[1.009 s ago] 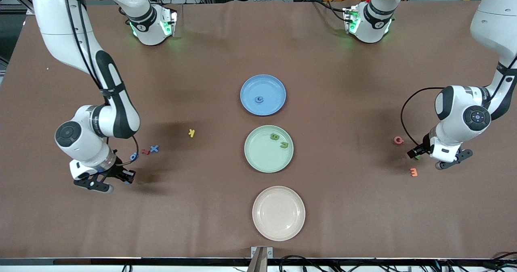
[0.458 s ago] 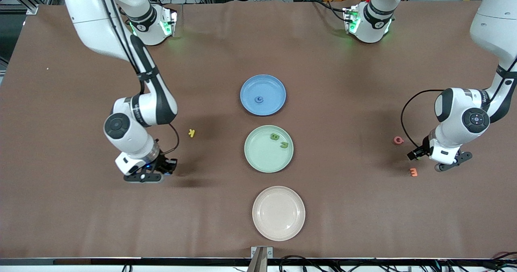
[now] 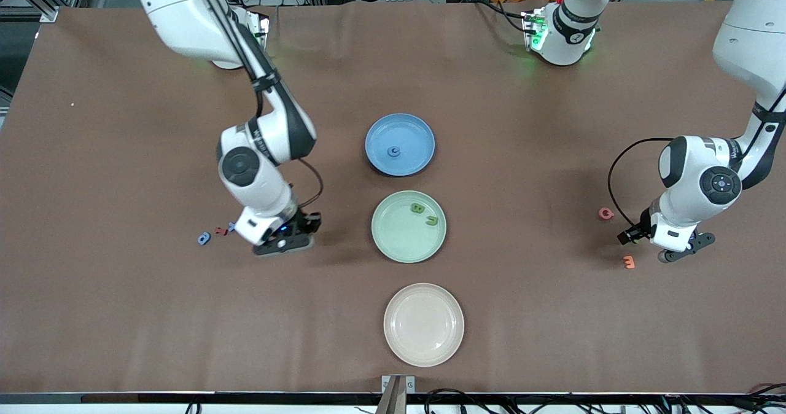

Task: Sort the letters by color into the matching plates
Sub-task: 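Drop the blue 3 on the blue plate while the left gripper grasps green p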

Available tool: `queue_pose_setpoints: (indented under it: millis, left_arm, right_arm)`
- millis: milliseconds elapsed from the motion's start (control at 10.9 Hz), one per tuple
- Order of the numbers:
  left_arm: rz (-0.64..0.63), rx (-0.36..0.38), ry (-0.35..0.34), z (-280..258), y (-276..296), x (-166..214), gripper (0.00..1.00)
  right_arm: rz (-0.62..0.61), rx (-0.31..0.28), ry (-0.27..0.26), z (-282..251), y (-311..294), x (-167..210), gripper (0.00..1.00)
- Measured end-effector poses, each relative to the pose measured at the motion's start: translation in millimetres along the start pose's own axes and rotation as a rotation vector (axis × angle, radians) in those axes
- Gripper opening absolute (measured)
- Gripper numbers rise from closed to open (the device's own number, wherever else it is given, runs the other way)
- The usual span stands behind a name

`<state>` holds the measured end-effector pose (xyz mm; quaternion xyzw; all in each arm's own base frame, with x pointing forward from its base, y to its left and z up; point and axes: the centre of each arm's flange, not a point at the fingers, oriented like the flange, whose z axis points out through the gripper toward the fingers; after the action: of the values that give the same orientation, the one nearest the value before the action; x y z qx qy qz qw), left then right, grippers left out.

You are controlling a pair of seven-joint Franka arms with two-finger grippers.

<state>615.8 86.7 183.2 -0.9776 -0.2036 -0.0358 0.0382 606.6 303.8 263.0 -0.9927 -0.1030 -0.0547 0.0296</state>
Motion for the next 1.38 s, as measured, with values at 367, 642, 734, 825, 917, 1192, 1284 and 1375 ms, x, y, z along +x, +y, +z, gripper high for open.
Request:
queue_pose_setpoints:
  millis: [367, 642, 734, 825, 917, 1192, 1284, 1375]
  left_arm:
    - [0.014, 0.006, 0.004, 0, -1, 1, 0.6]
    - [0.017, 0.008, 0.005, 1, -2, 2, 0.58]
    - [0.017, 0.008, 0.005, 1, -2, 2, 0.56]
    - [0.018, 0.008, 0.005, 1, -3, 2, 0.56]
    - [0.018, 0.009, 0.005, 1, -3, 2, 0.48]
    - [0.038, 0.009, 0.007, 1, -3, 2, 0.3]
    - [0.04, 0.009, 0.007, 1, -4, 3, 0.3]
    - [0.042, 0.009, 0.007, 1, -4, 3, 0.3]
  right_arm:
    - [-0.157, 0.008, -0.066, 2, -99, -42, 0.27]
    - [-0.246, 0.012, -0.11, 7, -148, -72, 0.27]
    - [-0.277, 0.01, -0.118, 8, -164, -83, 0.27]
    - [-0.31, 0.005, -0.129, 9, -180, -94, 0.27]
    - [-0.338, 0.002, -0.139, 11, -193, -106, 0.27]
    - [-0.399, -0.005, -0.172, 24, -221, -135, 0.27]
    - [-0.416, -0.009, -0.181, 30, -228, -142, 0.29]
    - [-0.427, -0.017, -0.184, 34, -232, -147, 0.3]
